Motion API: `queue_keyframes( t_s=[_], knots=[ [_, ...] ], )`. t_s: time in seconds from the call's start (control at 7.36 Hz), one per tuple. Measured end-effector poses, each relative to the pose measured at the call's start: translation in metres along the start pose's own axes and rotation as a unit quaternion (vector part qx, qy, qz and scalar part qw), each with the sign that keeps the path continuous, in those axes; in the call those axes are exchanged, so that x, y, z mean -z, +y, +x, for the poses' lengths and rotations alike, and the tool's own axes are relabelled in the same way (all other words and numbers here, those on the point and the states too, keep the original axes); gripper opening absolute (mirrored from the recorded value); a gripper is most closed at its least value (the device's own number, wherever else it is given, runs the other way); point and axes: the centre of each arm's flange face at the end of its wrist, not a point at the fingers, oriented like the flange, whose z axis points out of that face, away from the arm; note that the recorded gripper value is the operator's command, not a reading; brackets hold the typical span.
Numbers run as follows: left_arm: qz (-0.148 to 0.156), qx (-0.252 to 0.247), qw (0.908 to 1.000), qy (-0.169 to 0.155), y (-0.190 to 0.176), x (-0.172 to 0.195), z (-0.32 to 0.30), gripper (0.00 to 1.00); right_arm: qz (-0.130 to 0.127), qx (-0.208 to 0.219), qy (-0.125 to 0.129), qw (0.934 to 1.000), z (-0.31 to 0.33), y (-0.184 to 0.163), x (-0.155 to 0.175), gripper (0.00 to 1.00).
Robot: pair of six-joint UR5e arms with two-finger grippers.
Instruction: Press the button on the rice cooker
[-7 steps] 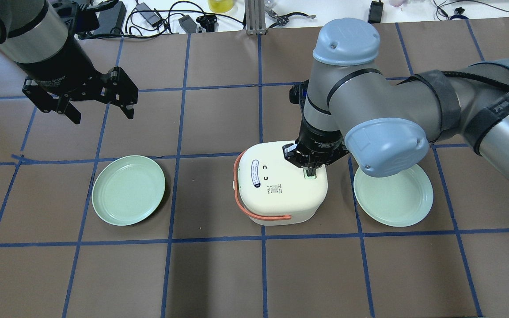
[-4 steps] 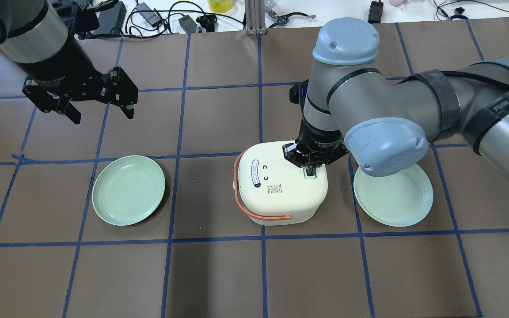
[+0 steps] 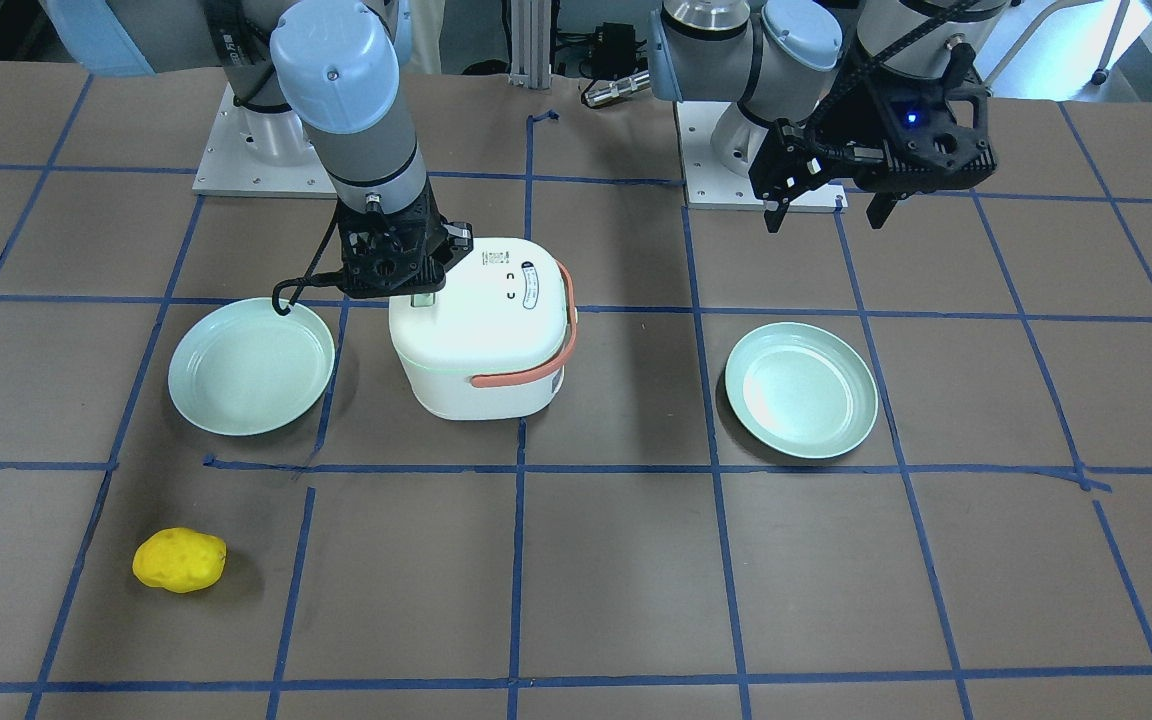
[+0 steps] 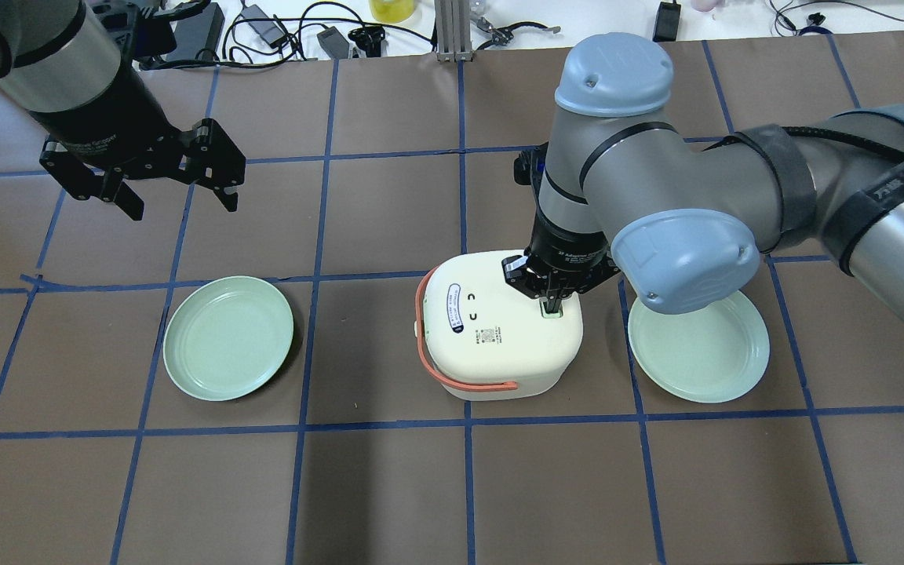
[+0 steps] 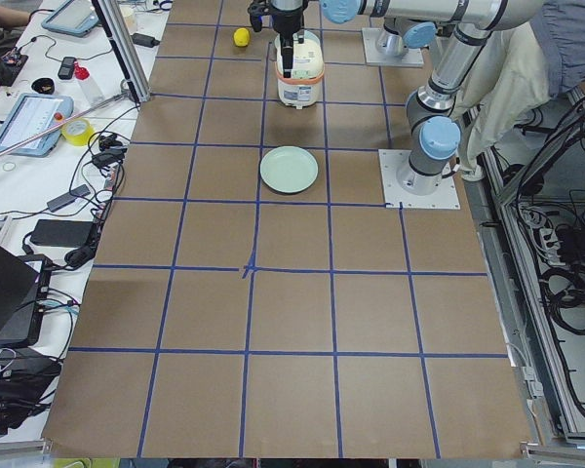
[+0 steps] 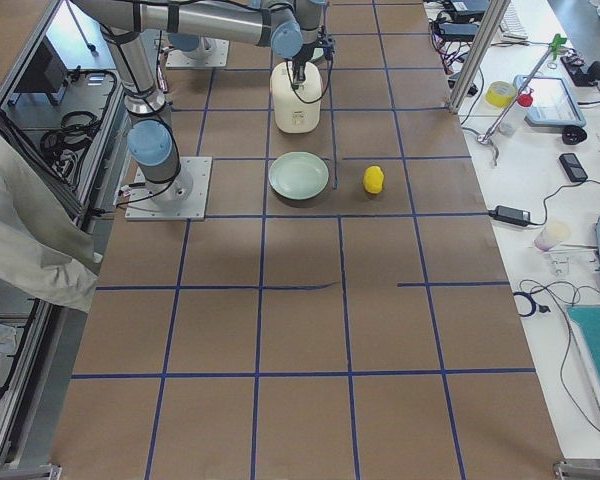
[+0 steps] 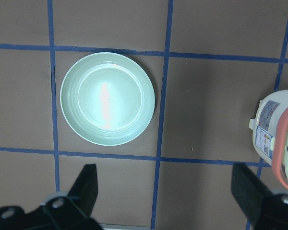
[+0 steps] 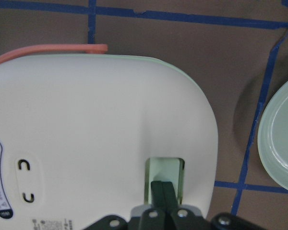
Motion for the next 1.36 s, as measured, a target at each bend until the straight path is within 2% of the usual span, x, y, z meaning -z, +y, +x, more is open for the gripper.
queue_keyframes(
  t_s=[0.27,0.41,0.54,0.68,1.09,1.36],
  knots=[
    [0.000,0.000,1.0000,0.000,0.000,0.000,0.000,1.00,-0.001,0.000,0.000,1.0000,0.000,-0.001,-0.001,0.00],
    [0.000,0.000,1.0000,0.000,0.000,0.000,0.000,1.00,-0.001,-0.001,0.000,1.0000,0.000,-0.001,-0.001,0.47],
    [0.000,0.000,1.0000,0.000,0.000,0.000,0.000,1.00,-0.001,-0.001,0.001,1.0000,0.000,-0.001,-0.001,0.87],
    [0.000,0.000,1.0000,0.000,0.000,0.000,0.000,1.00,0.000,0.000,0.001,1.0000,0.000,-0.001,0.000,1.00],
    [0.000,0.000,1.0000,0.000,0.000,0.000,0.000,1.00,0.019,0.000,0.004,0.9998,0.001,-0.004,0.016,1.00],
    [0.000,0.000,1.0000,0.000,0.000,0.000,0.000,1.00,0.040,0.001,0.010,0.9991,0.003,-0.011,0.038,1.00]
  ],
)
